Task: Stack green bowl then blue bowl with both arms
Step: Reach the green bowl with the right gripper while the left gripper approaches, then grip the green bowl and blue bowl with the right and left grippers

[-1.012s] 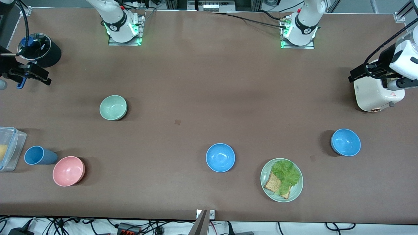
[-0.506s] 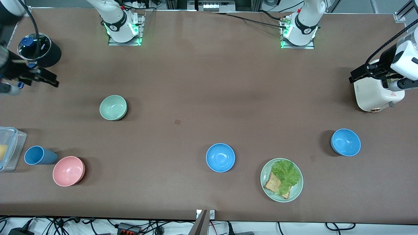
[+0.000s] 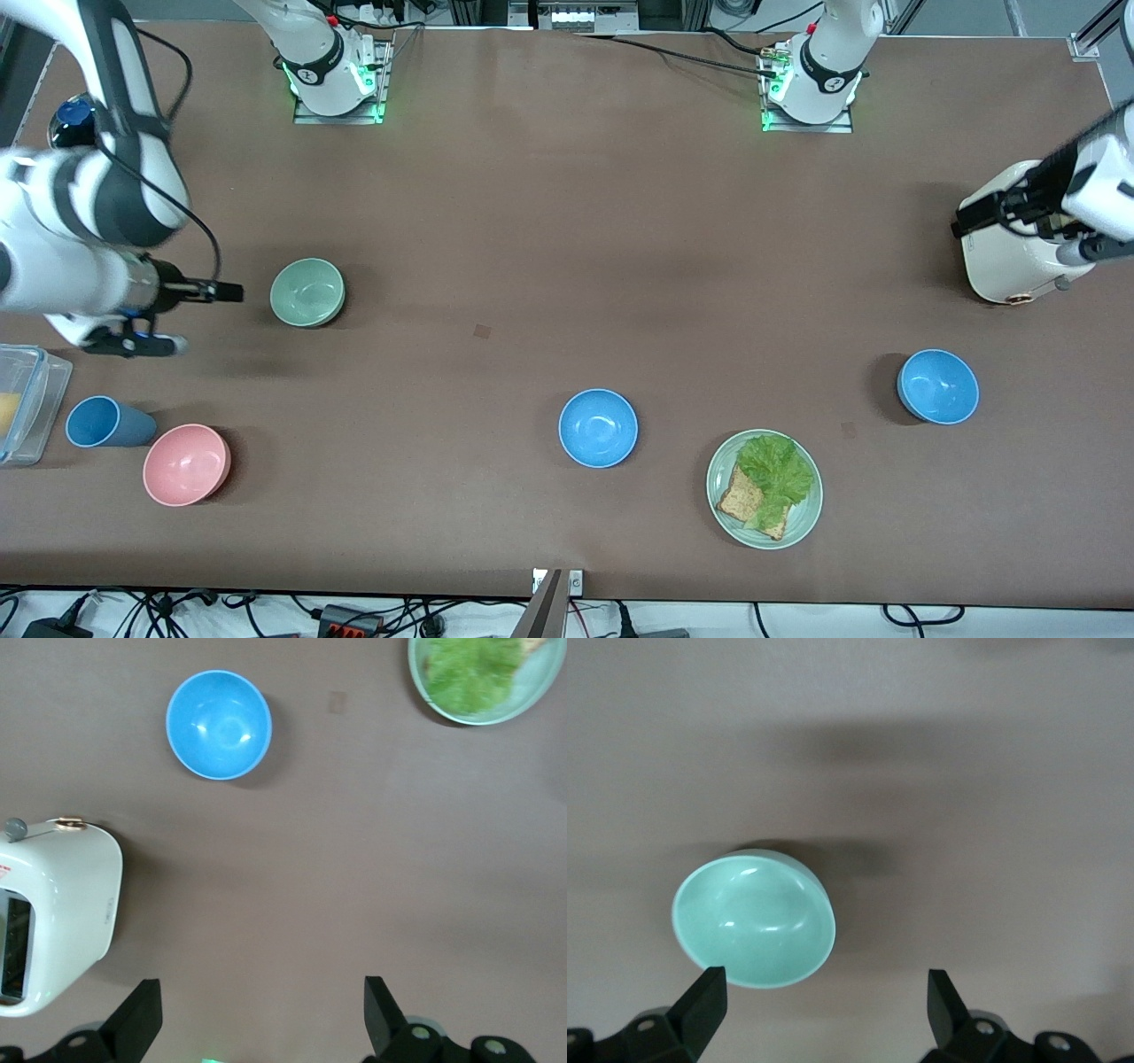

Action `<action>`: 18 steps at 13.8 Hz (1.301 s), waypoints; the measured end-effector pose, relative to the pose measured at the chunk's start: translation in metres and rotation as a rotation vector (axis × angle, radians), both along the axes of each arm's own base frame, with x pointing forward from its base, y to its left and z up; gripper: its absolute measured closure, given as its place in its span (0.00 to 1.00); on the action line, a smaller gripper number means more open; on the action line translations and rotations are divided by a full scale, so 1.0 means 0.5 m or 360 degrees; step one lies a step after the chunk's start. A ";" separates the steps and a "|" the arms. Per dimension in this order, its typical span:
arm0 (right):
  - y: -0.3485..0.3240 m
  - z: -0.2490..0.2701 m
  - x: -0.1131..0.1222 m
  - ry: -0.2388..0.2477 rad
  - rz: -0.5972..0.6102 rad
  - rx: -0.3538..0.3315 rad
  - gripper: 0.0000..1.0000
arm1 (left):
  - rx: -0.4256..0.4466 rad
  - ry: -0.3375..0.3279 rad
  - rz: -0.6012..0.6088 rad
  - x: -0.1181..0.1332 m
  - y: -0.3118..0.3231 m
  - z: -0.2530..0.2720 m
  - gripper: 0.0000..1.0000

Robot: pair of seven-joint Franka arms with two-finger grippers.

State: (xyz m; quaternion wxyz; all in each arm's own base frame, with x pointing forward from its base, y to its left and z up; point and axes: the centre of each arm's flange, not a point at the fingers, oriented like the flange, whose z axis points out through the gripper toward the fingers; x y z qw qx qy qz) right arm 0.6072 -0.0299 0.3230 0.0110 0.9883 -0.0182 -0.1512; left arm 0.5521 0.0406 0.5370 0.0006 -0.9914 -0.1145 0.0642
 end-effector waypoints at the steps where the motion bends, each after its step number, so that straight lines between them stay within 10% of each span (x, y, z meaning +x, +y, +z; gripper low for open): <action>1: 0.001 -0.044 -0.005 0.0036 0.0001 0.0001 0.00 | -0.0012 -0.0005 -0.0027 0.018 0.025 -0.028 0.00; 8: 0.003 -0.223 -0.040 0.0266 0.0001 0.0008 0.04 | -0.0126 -0.0040 -0.0099 0.101 0.250 -0.293 0.00; 16: 0.011 -0.259 -0.053 0.0327 -0.0029 0.0045 0.93 | -0.0087 -0.0099 -0.0239 0.154 0.295 -0.537 0.00; 18: 0.045 -0.245 -0.049 0.0320 -0.0061 0.0138 0.96 | -0.0090 -0.0109 -0.0237 0.161 0.307 -0.556 0.00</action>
